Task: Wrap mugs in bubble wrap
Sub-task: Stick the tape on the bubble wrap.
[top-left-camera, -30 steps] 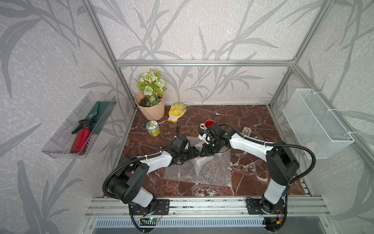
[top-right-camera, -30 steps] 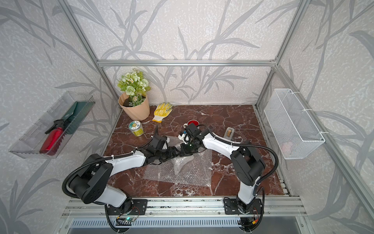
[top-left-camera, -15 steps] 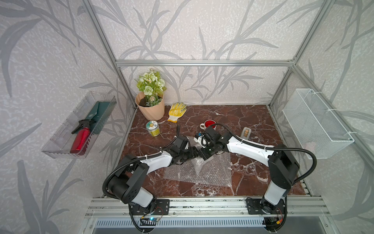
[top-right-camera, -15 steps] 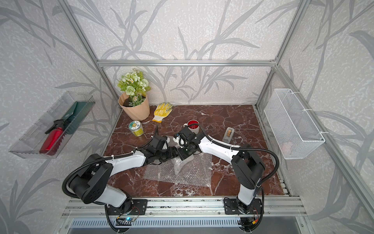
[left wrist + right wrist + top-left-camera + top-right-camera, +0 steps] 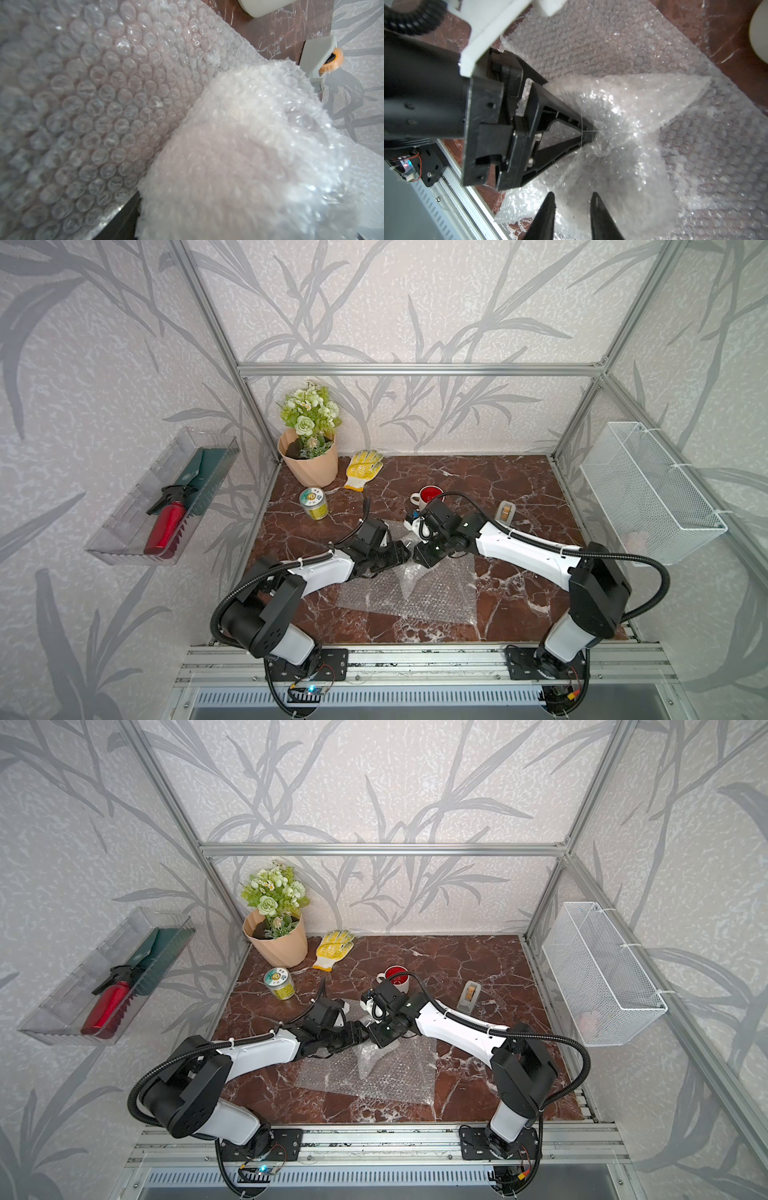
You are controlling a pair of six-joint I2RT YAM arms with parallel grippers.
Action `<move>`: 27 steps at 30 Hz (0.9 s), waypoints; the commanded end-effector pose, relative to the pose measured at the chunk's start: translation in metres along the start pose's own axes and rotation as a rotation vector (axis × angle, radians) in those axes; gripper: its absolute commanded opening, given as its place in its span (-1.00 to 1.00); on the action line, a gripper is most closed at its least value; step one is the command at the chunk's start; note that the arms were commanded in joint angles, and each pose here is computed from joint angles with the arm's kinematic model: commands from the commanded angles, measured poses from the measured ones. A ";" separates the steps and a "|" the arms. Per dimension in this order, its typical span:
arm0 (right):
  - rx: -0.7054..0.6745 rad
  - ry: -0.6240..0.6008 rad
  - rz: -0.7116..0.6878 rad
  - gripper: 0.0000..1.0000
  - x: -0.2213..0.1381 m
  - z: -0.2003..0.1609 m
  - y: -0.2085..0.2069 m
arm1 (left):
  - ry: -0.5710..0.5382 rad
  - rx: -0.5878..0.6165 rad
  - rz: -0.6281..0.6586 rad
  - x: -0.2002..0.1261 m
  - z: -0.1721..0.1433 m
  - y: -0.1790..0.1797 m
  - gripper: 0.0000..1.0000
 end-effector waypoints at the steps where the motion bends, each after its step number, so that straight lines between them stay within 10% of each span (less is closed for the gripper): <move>1: 0.037 -0.072 -0.039 -0.37 -0.020 0.003 -0.001 | 0.077 -0.039 0.125 0.005 -0.017 0.026 0.39; 14: 0.090 -0.097 0.062 -0.68 -0.011 0.023 0.002 | 0.079 -0.035 0.123 0.005 -0.017 0.025 0.39; 27: 0.129 -0.040 0.043 -0.54 -0.012 -0.016 -0.002 | 0.082 -0.036 0.121 0.007 -0.016 0.024 0.39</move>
Point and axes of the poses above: each gripper's point midway between its finger pads, its own x axis out along the fingers, its own y axis along the line the jaws close on, z = x × y, the point moved 9 cm from there along -x, back along the fingers, and after that the axes turned 6 degrees about -x, right-handed, at the moved point
